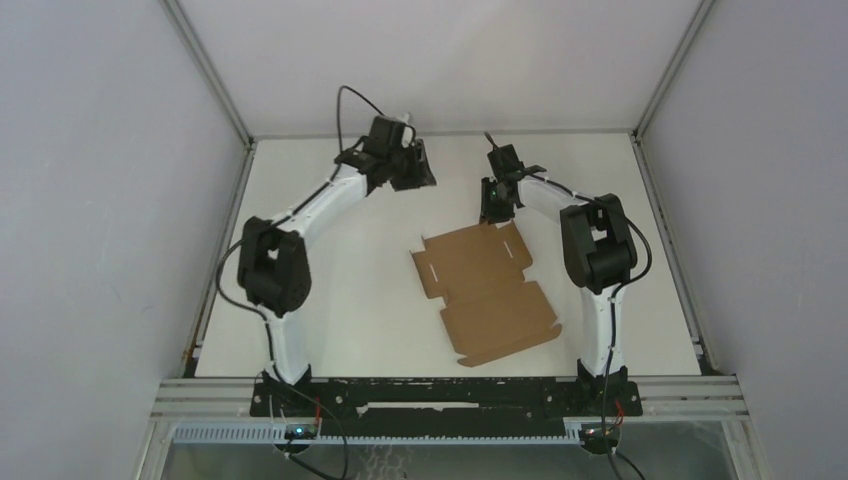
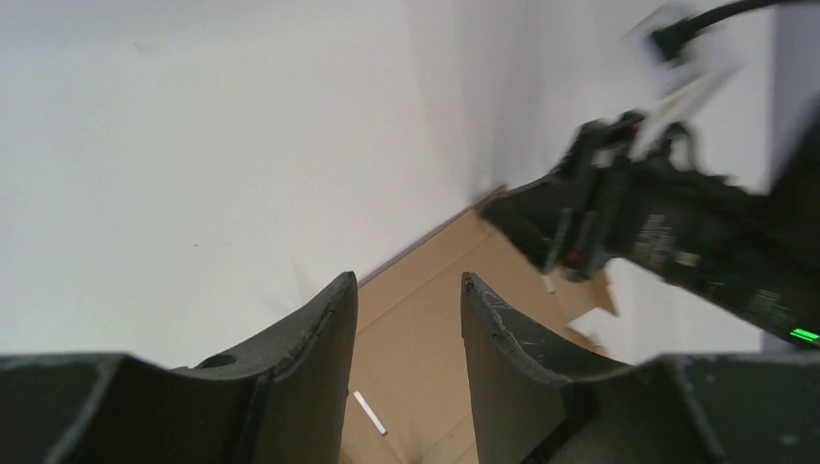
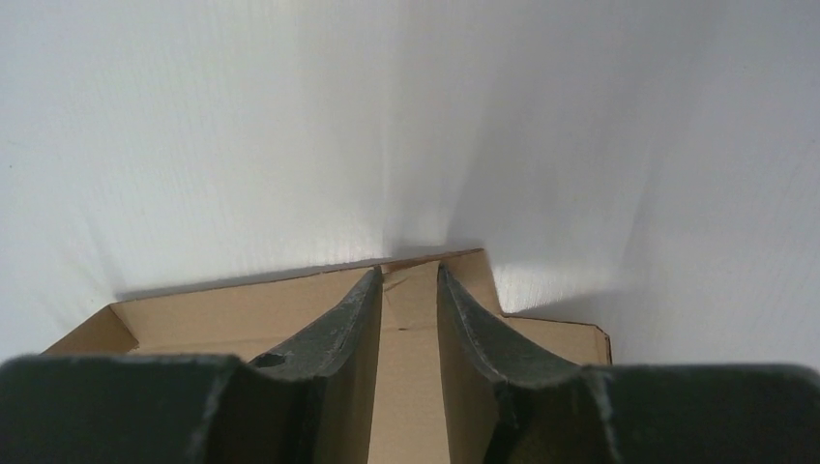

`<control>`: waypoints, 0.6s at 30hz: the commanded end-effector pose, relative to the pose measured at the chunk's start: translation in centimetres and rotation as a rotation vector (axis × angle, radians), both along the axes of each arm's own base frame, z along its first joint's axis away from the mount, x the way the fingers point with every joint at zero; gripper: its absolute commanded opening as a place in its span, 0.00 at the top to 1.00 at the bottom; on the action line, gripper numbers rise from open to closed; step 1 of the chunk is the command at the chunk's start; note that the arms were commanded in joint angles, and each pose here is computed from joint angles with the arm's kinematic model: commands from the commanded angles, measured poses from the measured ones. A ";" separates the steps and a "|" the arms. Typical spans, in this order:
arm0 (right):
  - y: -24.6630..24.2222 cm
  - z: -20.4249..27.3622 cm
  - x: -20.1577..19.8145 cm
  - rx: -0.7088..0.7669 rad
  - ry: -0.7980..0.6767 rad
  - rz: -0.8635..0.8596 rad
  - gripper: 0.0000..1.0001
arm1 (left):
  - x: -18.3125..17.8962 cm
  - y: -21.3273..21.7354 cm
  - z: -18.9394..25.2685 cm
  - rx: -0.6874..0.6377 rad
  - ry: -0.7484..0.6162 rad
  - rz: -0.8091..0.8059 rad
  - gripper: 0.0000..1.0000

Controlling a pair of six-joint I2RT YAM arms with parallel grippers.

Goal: Fold the paper box
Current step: Fold the paper box at the center of the board.

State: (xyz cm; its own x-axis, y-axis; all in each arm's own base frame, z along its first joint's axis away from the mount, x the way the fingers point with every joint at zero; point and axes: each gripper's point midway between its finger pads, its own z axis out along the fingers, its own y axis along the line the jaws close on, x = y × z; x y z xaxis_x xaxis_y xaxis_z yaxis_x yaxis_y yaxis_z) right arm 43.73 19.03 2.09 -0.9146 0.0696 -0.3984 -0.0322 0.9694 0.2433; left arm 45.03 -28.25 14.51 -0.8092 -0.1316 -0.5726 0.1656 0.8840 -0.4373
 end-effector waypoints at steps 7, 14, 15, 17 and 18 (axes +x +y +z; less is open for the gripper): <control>-0.1 6.5 -2.3 0.051 -0.079 0.055 0.55 | -3.4 4.3 2.0 0.008 -0.043 0.073 0.54; -1.1 12.2 -3.7 0.099 -0.172 0.047 0.43 | -5.2 5.4 2.3 0.005 -0.050 0.097 0.52; -1.5 12.6 -4.2 0.092 -0.175 0.038 0.43 | -5.3 5.7 2.5 0.007 -0.055 0.102 0.52; -2.5 13.6 -5.7 0.059 -0.194 0.011 0.38 | -5.6 5.9 2.9 0.010 -0.061 0.107 0.52; -2.6 13.7 -6.6 0.043 -0.195 0.011 0.36 | -5.6 6.0 3.1 0.008 -0.063 0.107 0.51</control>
State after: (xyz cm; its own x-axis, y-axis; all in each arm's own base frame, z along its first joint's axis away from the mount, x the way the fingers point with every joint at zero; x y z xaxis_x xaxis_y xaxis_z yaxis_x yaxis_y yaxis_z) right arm 39.57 17.70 13.51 -0.8442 0.0786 -0.5302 -0.1078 0.9441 0.3115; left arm 39.18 -22.80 13.22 -0.8215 -0.1609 -0.5470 0.0819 0.9161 -0.3925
